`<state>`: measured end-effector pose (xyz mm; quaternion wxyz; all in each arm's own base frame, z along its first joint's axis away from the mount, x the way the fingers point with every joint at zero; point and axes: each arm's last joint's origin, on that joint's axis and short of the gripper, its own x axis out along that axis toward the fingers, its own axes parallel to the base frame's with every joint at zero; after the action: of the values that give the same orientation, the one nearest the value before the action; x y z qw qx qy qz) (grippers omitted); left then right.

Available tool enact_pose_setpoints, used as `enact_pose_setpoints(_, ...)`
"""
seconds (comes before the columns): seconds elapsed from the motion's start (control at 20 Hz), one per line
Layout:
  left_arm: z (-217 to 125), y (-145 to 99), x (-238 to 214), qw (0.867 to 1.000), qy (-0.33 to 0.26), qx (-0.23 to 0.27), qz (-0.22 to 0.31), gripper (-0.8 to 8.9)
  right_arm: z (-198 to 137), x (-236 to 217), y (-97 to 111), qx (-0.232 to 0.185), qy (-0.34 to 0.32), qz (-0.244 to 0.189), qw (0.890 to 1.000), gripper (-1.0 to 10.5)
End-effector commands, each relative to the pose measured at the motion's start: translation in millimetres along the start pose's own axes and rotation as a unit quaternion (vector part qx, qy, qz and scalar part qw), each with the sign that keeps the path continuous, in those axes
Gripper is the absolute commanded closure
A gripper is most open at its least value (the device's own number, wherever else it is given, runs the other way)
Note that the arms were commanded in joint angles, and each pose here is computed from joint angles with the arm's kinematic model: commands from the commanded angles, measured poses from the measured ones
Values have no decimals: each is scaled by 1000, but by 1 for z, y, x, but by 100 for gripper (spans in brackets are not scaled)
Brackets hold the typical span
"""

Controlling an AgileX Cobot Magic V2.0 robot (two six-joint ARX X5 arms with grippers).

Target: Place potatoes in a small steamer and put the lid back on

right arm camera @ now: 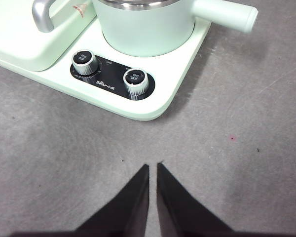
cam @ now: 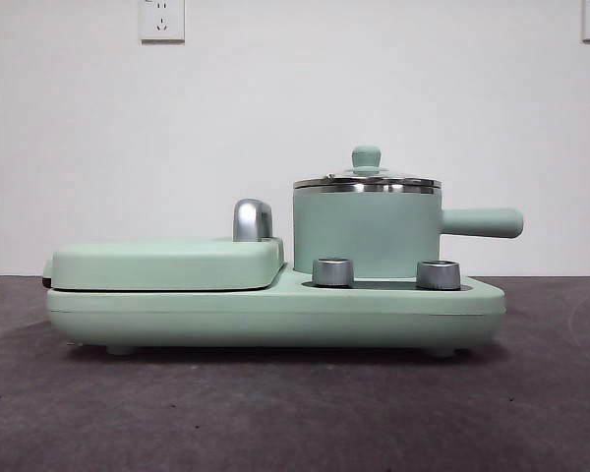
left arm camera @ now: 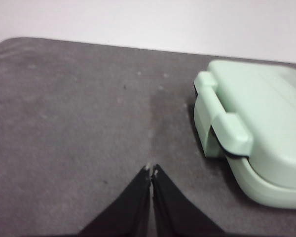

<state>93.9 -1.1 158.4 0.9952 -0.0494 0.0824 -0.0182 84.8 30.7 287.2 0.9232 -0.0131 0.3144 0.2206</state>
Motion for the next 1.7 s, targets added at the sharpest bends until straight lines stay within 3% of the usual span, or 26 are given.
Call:
enact_pose_setpoints(0.05,-2,0,1,1000,-3,-9,2,807,3,-2,1,1,-9,1,1000,925)
enact_pose_setpoints(0.55,-1,0,1,1000,-3,-9,2,807,3,-2,1,1,-9,1,1000,925)
enact_pose_setpoints(0.75,-1,0,1,1000,-3,-9,2,807,6,-3,-1,-24,-26,-35,999,926)
enact_pose_setpoints(0.85,-1,0,1,1000,-3,-9,2,807,9,1,-4,-38,-81,-66,994,926)
enact_pose_setpoints(1.0,-1,0,1,1000,-3,-9,2,807,-17,23,-17,-28,-168,-122,978,926)
enact_pose_setpoints(1.25,-1,0,1,1000,-3,-9,2,807,-88,62,-33,12,-188,-146,971,926)
enact_pose_setpoints(1.45,-1,0,1,1000,-3,-9,2,807,-100,65,-37,14,-215,-163,963,926)
enact_pose_setpoints(1.7,-1,0,1,1000,-3,-9,2,807,-101,67,-39,13,-215,-169,962,926)
